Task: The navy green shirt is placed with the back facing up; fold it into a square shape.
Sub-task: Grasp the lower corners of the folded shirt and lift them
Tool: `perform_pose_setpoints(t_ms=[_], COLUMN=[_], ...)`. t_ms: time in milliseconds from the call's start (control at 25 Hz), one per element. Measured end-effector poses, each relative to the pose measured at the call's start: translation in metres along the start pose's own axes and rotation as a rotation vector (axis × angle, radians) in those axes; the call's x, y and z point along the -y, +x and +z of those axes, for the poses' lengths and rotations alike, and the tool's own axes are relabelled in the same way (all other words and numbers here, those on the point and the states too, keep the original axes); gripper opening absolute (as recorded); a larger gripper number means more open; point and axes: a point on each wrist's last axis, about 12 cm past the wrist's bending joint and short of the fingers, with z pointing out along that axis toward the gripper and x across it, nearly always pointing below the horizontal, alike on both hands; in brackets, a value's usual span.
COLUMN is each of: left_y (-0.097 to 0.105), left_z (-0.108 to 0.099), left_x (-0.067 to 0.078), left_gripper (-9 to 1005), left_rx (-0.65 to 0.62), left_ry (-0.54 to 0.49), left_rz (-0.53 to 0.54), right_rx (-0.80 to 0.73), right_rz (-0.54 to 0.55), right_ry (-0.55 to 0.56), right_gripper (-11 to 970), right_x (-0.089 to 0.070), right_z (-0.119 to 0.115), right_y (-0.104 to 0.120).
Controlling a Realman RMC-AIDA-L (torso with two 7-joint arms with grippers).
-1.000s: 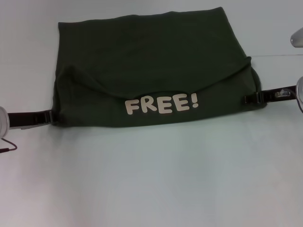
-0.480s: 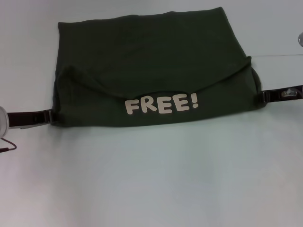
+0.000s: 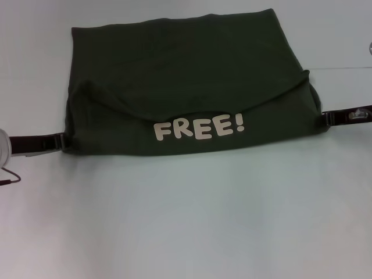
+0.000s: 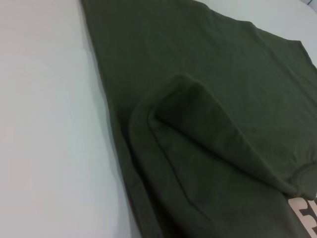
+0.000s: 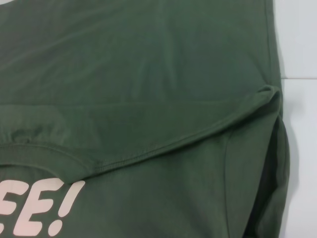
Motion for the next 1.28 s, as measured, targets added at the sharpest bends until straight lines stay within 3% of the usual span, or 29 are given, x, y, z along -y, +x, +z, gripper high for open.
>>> perform_pose_setpoints(t_ms=[600,1080,1280], left_y=[-0.009,-0.015,-0.019], left_z=[-0.021,-0.050,-0.059], left_x=[-0.002,0.005,0.006], left_gripper=[29,30,29], left_rx=[-0.044,-0.194,-0.273], left_ry=[0.057,0.154,0.149], left_rz=[0.014,0.095,0.147], right_rx=[-0.020,-0.044,-0.049], right_rz=[0.033,0.048,0.068], right_ry=[-0.076,-0.177,-0.243], right_gripper=[26,27,27], right_x=[0.014,0.025,0.030], right_z=[-0.026,-0.046,-0.058], right_y=[0.010,0.030,0.042])
